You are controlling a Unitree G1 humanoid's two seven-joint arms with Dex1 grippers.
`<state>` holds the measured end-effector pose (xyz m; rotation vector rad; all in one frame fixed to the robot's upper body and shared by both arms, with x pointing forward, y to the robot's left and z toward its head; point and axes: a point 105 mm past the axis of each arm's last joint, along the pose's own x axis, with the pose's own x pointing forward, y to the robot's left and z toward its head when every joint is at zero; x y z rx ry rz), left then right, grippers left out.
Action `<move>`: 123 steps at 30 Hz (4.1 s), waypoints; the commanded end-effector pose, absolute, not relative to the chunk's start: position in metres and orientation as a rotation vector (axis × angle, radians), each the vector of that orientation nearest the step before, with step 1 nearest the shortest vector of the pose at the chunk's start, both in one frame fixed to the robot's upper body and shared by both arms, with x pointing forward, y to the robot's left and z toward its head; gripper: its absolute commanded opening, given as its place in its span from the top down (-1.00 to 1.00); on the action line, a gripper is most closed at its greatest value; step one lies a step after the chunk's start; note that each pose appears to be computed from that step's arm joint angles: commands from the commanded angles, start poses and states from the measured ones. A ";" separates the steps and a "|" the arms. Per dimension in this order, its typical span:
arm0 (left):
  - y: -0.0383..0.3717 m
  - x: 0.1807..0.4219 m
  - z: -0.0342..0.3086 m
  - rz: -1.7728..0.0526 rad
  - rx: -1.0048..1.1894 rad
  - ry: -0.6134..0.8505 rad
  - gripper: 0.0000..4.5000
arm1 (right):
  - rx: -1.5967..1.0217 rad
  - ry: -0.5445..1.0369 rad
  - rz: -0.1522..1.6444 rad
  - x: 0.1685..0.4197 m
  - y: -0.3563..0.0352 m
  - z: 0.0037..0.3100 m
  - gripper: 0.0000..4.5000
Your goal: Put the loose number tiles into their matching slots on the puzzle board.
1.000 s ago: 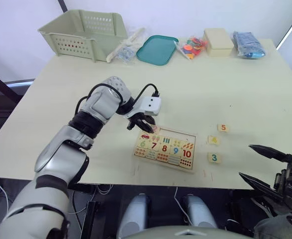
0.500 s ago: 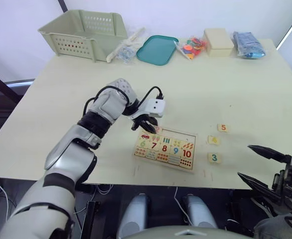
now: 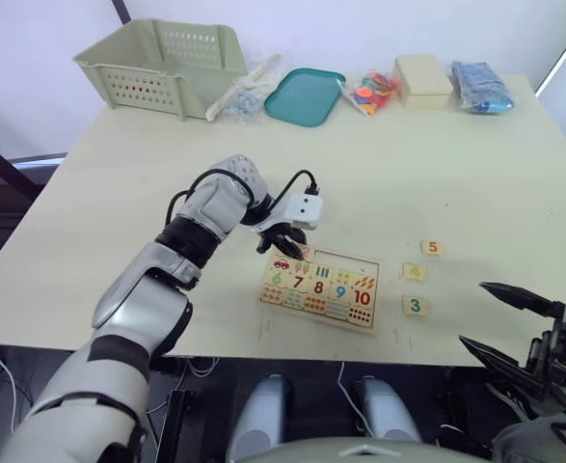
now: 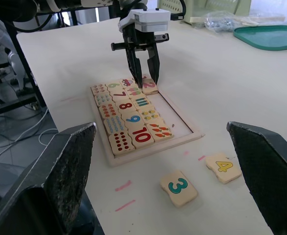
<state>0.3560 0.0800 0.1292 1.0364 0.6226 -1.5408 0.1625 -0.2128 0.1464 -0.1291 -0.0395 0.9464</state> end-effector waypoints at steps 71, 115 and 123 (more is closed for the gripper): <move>0.087 0.364 0.177 -1.561 0.861 0.492 0.13 | -0.142 -0.088 0.945 0.163 -0.205 0.151 -1.00; 0.097 0.369 0.149 -1.577 0.985 0.501 0.97 | -0.138 -0.093 0.933 0.161 -0.203 0.149 -1.00; 0.097 0.366 0.146 -1.595 0.994 0.511 0.97 | -0.136 -0.091 0.933 0.160 -0.203 0.148 -1.00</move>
